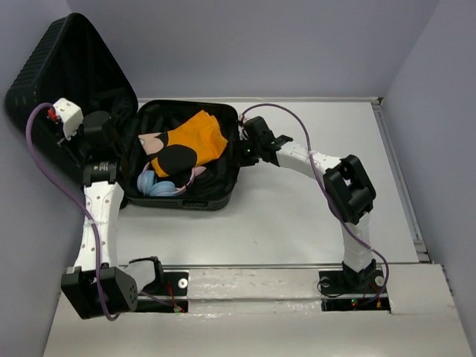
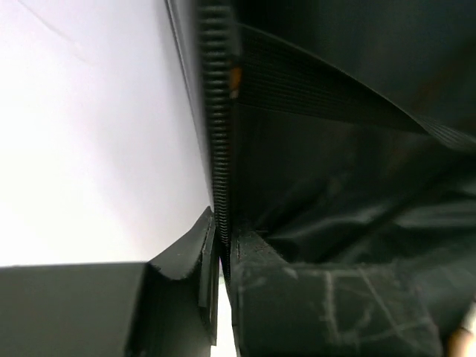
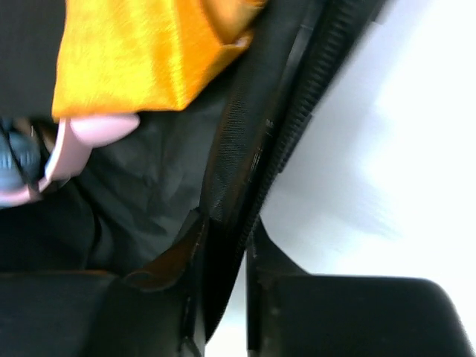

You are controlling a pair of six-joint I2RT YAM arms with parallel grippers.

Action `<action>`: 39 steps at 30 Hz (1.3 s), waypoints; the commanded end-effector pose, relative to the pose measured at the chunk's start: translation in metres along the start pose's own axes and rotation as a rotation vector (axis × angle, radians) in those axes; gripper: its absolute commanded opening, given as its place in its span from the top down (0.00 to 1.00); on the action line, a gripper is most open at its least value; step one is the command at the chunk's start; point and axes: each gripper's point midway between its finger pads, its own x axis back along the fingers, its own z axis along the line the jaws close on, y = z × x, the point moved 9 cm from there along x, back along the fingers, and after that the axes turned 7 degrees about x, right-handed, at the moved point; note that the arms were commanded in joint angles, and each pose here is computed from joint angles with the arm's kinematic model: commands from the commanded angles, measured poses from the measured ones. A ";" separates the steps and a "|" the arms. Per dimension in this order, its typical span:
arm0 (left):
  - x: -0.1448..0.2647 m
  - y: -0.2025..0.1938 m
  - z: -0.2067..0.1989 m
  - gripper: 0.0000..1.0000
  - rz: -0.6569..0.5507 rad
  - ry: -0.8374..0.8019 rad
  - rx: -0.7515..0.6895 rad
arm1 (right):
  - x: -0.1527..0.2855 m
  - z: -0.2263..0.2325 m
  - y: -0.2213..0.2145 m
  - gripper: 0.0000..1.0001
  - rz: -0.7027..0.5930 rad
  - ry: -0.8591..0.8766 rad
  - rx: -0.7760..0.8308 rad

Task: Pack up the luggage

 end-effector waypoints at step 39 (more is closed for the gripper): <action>0.266 0.115 -0.060 0.09 0.193 -1.415 0.369 | 0.210 -0.040 -0.026 0.35 -0.258 -0.131 0.076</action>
